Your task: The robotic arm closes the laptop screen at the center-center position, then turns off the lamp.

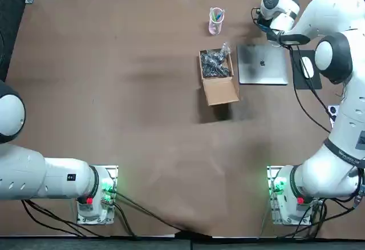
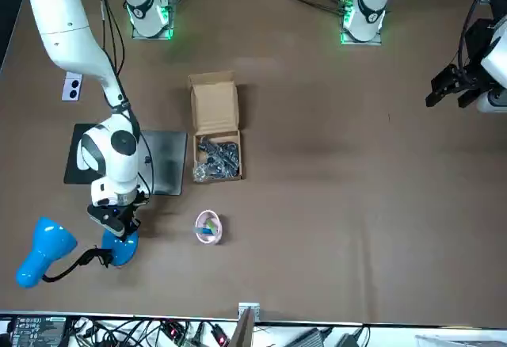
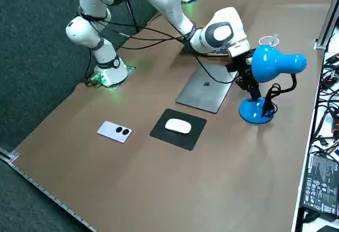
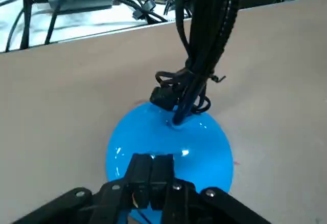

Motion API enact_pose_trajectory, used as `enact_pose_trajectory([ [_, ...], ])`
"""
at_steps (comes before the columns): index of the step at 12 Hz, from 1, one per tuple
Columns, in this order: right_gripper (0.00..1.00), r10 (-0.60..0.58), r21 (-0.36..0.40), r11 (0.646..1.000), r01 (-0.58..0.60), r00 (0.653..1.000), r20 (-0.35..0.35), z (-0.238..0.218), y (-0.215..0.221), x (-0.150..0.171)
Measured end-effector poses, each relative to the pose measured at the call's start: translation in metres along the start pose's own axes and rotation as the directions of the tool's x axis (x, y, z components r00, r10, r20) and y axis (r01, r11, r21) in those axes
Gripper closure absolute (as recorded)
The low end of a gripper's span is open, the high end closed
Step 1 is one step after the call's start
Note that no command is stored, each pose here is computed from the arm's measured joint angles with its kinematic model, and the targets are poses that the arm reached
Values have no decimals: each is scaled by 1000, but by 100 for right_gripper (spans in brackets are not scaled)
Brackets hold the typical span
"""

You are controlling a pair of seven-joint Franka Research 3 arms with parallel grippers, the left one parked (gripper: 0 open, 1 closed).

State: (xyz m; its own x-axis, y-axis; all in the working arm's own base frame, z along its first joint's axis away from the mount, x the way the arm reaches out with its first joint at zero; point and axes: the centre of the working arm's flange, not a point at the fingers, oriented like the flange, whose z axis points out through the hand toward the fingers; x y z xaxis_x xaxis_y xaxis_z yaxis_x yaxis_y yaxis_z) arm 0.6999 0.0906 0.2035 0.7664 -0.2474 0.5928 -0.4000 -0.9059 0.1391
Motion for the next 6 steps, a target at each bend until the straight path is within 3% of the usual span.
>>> enact_pose_trajectory([
  [2,91,5,8,1000,-5,1000,-12,-3,-2,6],
  [6,48,12,23,1000,-11,999,-37,-15,-6,19],
])
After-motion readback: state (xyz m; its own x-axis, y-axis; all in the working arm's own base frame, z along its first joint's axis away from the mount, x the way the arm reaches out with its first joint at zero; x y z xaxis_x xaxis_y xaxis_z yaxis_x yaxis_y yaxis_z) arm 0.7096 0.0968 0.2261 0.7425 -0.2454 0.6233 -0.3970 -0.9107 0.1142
